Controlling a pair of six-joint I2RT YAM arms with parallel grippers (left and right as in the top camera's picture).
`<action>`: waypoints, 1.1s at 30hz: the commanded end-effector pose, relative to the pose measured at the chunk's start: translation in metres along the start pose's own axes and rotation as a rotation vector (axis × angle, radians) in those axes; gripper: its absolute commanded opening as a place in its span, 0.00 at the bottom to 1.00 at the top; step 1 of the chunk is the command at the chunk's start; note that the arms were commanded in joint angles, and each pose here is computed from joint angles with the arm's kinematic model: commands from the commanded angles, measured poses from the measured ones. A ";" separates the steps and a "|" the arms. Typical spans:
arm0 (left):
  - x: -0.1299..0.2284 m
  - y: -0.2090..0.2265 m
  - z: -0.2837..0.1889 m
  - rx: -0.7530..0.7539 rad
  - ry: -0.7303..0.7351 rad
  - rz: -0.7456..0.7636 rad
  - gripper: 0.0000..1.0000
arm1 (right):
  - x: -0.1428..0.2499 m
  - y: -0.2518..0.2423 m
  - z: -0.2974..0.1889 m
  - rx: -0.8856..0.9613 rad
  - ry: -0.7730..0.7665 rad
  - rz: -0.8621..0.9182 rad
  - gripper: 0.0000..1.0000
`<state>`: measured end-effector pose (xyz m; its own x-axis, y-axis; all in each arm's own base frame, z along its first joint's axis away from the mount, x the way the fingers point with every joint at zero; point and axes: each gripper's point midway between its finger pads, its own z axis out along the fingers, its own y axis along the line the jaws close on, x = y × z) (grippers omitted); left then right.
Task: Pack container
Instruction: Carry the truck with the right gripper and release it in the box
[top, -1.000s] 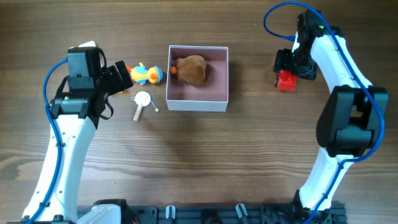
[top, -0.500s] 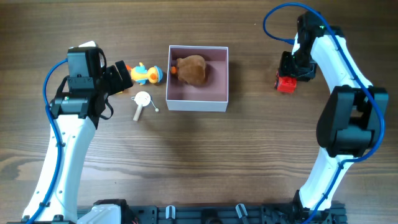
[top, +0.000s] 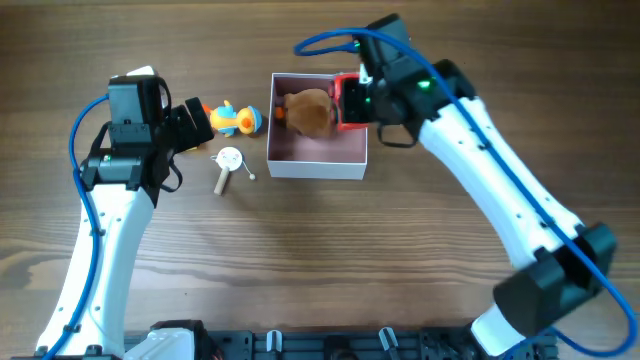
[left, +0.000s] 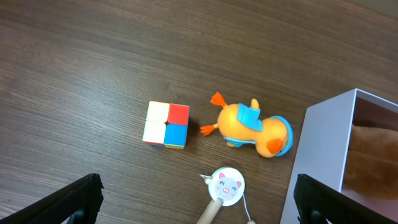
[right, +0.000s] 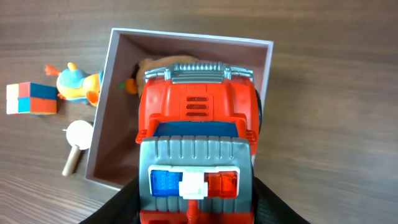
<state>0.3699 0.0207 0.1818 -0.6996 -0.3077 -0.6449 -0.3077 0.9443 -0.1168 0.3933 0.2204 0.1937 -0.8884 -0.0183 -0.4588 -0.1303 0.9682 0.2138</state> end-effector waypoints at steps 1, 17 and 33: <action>-0.010 0.001 -0.003 -0.006 -0.025 0.006 1.00 | 0.018 0.000 0.046 0.049 0.090 0.114 0.25; -0.010 0.001 -0.003 -0.006 -0.025 0.006 1.00 | 0.013 -0.031 0.116 0.213 0.051 0.119 0.41; -0.010 0.001 -0.003 -0.006 -0.025 0.006 1.00 | -0.040 0.015 0.008 -0.012 -0.164 -0.120 0.77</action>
<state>0.3699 0.0207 0.1819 -0.6993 -0.3077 -0.6452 -0.3076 0.9443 -0.1169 0.4435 0.2226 0.1376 -0.8417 -0.1195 -0.5266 -0.1521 0.9882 0.0189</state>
